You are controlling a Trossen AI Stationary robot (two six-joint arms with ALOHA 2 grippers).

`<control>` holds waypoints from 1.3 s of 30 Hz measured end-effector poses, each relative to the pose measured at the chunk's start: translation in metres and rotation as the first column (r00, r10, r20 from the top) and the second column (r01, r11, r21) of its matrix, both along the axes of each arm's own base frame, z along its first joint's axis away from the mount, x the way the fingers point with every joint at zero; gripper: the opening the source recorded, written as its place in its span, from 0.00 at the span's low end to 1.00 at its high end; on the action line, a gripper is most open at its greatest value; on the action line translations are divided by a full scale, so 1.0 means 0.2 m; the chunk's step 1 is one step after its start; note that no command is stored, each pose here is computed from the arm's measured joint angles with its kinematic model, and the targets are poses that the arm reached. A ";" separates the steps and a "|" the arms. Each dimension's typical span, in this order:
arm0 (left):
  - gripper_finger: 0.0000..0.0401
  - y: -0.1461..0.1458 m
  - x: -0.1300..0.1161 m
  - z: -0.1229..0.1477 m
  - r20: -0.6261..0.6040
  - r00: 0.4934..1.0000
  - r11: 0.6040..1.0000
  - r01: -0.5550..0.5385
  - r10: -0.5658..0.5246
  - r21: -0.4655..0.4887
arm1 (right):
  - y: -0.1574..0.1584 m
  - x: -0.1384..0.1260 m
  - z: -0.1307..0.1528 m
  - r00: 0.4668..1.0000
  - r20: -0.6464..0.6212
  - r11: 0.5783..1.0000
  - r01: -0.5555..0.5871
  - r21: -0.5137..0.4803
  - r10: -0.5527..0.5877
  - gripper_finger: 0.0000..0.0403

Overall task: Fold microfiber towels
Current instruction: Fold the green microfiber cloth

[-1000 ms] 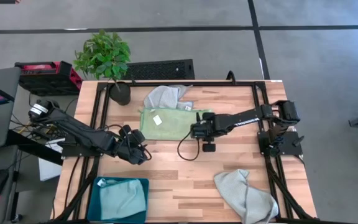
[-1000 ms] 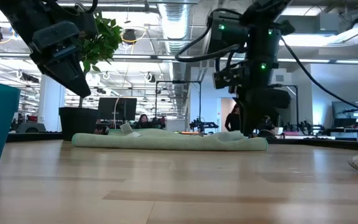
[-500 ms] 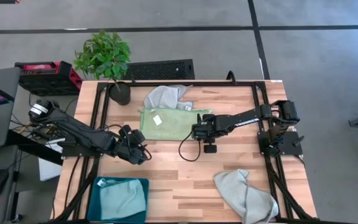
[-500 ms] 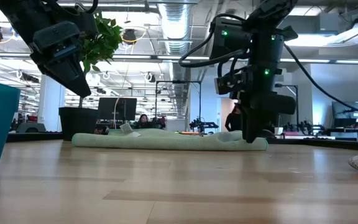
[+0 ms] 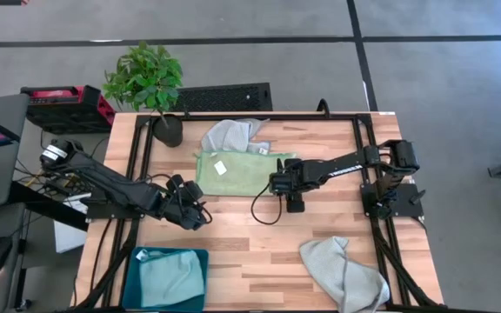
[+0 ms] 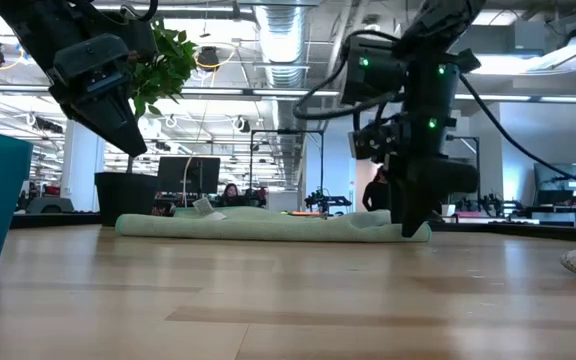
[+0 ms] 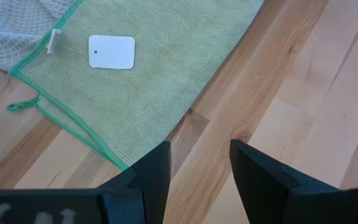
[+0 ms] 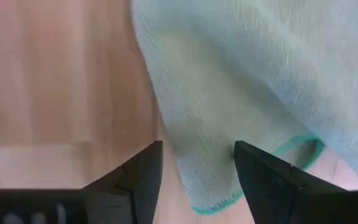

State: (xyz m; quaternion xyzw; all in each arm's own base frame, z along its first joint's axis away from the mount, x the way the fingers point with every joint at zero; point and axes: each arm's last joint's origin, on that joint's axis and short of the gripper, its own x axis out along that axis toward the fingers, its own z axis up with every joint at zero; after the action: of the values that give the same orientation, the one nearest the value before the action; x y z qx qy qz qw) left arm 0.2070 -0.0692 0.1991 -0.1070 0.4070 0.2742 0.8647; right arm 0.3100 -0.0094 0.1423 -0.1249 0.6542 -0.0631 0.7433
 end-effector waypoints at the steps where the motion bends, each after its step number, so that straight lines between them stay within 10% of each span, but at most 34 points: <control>1: 0.39 0.00 0.00 0.00 0.000 1.000 1.000 0.000 0.000 0.000 | -0.01 -0.01 -0.01 1.000 -0.006 1.000 0.005 0.001 -0.005 0.55; 16: 0.39 0.00 0.00 0.00 0.004 1.000 1.000 0.000 0.000 -0.002 | -0.02 -0.03 -0.05 1.000 -0.002 1.000 0.025 -0.018 -0.025 0.42; 25: 0.39 0.00 0.00 0.00 0.004 1.000 1.000 0.002 -0.002 -0.007 | -0.04 -0.01 -0.04 0.998 0.039 0.996 0.046 -0.076 -0.043 0.04; 39: 0.39 -0.01 0.00 0.00 -0.004 1.000 1.000 0.013 -0.013 -0.028 | -0.04 0.26 0.27 0.940 0.326 0.990 -0.060 -0.129 0.100 0.01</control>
State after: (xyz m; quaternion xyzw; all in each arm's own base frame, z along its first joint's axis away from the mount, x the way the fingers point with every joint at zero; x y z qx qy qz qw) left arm 0.2072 -0.0704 0.1990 -0.1156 0.4135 0.2630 0.8640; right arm 0.3627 -0.0168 0.1958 -0.1826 0.5091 -0.0913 0.8361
